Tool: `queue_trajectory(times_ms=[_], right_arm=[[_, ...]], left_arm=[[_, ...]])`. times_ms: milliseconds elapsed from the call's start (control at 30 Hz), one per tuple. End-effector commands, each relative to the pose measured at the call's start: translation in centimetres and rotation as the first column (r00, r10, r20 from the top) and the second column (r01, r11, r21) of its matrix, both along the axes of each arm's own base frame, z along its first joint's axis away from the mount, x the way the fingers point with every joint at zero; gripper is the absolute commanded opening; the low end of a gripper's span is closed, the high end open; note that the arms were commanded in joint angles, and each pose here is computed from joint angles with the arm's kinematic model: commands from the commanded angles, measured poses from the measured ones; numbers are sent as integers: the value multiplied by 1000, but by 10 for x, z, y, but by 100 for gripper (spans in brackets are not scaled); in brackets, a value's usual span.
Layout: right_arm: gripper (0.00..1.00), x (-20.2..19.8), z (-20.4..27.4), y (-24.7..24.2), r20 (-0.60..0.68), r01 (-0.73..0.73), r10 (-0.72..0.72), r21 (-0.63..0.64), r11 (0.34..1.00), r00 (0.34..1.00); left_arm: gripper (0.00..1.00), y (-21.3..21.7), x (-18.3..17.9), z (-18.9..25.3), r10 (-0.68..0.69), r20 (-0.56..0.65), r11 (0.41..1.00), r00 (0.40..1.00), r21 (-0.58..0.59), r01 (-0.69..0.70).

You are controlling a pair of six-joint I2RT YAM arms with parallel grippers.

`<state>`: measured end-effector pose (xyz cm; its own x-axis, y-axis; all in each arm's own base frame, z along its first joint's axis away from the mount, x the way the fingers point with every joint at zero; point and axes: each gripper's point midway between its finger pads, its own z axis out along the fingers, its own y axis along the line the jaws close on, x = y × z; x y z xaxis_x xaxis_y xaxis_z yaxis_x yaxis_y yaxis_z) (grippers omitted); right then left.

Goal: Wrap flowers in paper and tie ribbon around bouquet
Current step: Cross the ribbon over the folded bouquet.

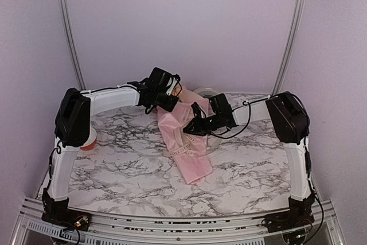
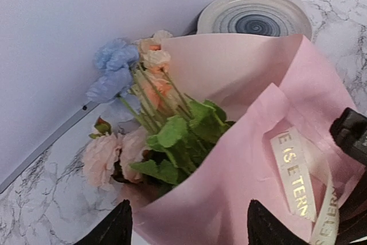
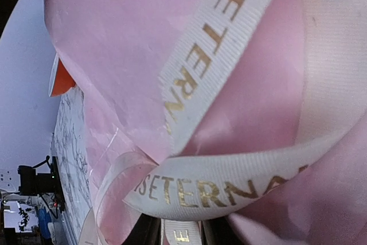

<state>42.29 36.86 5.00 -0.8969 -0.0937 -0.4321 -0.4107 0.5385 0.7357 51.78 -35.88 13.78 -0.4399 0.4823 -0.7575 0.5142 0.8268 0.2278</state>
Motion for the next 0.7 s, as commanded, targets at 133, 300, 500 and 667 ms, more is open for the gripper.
queue_trajectory(times_ms=[133, 300, 500, 667], right_arm=[[24, 7, 24, -2, 49, 23, -23, 12, 1000, 999], [24, 8, 23, -1, 49, 20, -20, 10, 1000, 999], [24, 7, 21, -2, 43, 21, -21, 2, 1000, 999], [24, 5, 19, -4, 37, 24, -24, -6, 1000, 999]], left_arm=[[59, -5, -95, 77, -512, 74, 854, 856, -57, 517], [65, -32, -212, 14, -878, 22, 478, 479, 96, 873], [67, -57, -234, -31, -920, -55, 381, 389, 113, 918], [64, -66, -226, -57, -897, -143, 403, 417, 117, 908]])
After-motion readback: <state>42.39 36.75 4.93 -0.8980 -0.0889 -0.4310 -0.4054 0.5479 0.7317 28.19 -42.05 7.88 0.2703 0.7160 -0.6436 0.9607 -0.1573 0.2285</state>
